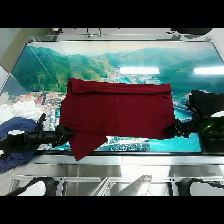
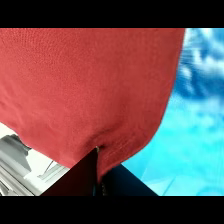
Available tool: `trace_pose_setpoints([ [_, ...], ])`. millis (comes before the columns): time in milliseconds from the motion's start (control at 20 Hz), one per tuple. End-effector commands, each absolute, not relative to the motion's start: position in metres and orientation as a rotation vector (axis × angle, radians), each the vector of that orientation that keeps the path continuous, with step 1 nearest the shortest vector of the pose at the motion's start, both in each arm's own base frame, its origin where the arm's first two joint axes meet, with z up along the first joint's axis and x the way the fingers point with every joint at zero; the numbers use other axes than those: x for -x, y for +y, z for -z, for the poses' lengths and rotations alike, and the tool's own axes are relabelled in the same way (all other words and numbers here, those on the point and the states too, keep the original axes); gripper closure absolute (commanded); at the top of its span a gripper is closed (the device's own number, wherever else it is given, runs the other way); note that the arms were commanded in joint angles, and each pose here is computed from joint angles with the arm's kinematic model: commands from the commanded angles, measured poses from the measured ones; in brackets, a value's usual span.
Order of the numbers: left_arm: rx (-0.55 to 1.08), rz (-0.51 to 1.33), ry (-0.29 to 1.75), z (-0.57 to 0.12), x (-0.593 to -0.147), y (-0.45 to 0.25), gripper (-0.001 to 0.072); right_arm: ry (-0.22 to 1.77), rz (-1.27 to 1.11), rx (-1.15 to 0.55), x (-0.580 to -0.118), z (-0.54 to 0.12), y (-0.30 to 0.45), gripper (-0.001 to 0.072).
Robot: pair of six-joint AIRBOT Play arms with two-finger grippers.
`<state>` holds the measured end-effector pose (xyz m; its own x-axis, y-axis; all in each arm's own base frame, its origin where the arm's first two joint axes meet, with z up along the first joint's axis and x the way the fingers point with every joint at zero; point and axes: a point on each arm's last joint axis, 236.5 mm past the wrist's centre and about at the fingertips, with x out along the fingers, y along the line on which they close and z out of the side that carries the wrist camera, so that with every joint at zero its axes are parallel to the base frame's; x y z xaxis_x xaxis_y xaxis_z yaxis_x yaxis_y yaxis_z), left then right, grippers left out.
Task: Fold the shirts.
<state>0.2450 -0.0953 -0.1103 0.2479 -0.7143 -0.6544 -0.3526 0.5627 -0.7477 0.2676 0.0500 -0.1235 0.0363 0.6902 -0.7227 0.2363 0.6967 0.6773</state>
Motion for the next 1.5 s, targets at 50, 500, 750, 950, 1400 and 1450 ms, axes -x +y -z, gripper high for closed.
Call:
trace_pose_setpoints([
  [50, 0.991, 0.394, 1.322, 0.097, -0.246, -0.103, 0.0413, 1.545, -0.414, -0.821, -0.262, 0.12, 0.044, 0.0696],
  [500, 0.931, 0.351, 1.205, 0.07, -0.253, -0.075, 0.07, 1.542, -0.408, -0.882, -0.257, 0.114, 0.035, 0.0695],
  [750, 0.934, 0.353, 1.162, 0.058, -0.256, -0.069, 0.07, 1.531, -0.43, -0.913, -0.26, 0.107, 0.04, 0.0696],
  [950, 0.806, 0.426, 1.053, 0.008, -0.289, -0.064, 0.07, 1.487, -0.49, -0.946, -0.277, 0.084, 0.042, 0.0696],
  [1400, 0.606, 0.592, 0.994, -0.039, -0.421, -0.09, 0.0701, 0.953, -0.507, -1.118, -0.412, 0.013, 0.037, 0.0695],
  [1450, 0.596, 0.595, 0.988, -0.036, -0.439, -0.092, 0.0701, 0.934, -0.481, -1.111, -0.422, 0.018, 0.035, 0.0695],
])
